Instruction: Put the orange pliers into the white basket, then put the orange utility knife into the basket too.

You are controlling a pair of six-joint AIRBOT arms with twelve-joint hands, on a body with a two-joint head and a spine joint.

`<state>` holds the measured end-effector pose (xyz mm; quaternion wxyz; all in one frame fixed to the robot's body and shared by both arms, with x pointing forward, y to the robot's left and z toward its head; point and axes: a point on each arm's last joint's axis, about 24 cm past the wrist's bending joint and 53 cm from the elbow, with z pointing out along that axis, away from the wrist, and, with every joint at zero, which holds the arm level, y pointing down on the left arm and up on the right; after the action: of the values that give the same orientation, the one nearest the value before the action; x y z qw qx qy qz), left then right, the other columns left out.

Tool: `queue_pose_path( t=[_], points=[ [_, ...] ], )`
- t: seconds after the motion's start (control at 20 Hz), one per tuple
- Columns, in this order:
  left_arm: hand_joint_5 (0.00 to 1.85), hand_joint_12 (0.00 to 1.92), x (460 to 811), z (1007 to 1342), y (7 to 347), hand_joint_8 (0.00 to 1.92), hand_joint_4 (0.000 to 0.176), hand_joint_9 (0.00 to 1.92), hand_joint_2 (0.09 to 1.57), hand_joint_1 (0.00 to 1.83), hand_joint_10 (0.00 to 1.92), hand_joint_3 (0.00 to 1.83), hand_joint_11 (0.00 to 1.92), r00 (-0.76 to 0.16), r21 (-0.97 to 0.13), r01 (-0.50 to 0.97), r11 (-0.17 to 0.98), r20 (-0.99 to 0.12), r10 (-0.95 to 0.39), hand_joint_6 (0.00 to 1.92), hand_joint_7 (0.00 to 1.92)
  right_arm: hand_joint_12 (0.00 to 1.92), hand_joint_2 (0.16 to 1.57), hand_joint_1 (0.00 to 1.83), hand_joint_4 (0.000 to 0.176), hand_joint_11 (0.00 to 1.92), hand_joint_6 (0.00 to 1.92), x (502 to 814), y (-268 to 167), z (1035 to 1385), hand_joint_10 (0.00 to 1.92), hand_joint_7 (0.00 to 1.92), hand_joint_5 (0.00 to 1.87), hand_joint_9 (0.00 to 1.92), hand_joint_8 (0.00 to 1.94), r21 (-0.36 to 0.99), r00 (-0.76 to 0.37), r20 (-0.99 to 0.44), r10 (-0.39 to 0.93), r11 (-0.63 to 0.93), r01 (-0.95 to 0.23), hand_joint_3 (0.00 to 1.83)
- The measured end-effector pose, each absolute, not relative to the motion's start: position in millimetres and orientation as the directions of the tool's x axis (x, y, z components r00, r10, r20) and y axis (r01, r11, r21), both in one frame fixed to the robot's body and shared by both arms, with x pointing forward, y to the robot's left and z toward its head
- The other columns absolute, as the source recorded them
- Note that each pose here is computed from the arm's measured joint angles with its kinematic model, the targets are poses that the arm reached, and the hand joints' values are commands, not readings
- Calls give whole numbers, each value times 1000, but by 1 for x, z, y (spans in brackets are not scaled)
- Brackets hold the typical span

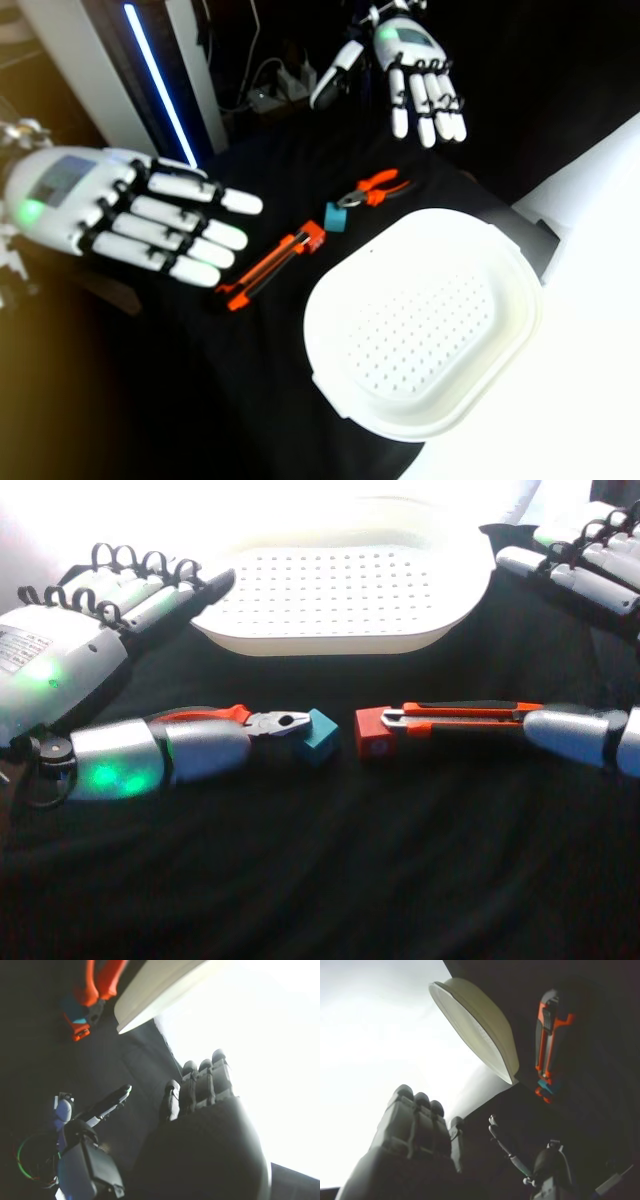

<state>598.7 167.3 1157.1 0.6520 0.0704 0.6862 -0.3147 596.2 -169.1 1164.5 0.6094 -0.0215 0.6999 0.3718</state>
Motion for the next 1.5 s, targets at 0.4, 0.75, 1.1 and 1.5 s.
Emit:
queue_pose_path(
  t=[0.4, 0.75, 1.1, 1.5],
  points=[
    [147, 1012, 608, 1122, 166, 9, 0, 197, 1217, 547, 74, 0, 0, -222, -404, 438, 803, -914, -339, 22, 222, 0, 1213, 154, 61, 0, 0, 599, -173, 1165, 0, 0, 0, 0, 0, 497, -251, -868, 429, 727, -474, 8],
    [228, 1329, 616, 1081, 158, 1, 2, 134, 1174, 650, 273, 0, 0, -323, -443, 382, 811, -886, -332, 2, 234, 0, 1215, 52, 74, 0, 0, 599, -172, 1163, 0, 0, 0, 0, 0, 500, -255, -866, 430, 727, -471, 4],
    [723, 1912, 642, 1054, 141, 1837, 0, 713, 1183, 1160, 1893, 0, 833, -373, -448, 337, 828, -871, -320, 1808, 727, 0, 1220, 75, 93, 0, 0, 599, -173, 1162, 0, 0, 0, 0, 0, 504, -257, -864, 434, 728, -465, 3],
    [1156, 1921, 629, 1078, 141, 1921, 0, 1577, 1223, 1478, 1921, 0, 1600, -333, -438, 372, 818, -886, -323, 1921, 1444, 0, 1241, 195, 86, 0, 0, 598, -174, 1158, 0, 0, 0, 0, 0, 505, -265, -863, 431, 731, -458, 4]
  ],
)
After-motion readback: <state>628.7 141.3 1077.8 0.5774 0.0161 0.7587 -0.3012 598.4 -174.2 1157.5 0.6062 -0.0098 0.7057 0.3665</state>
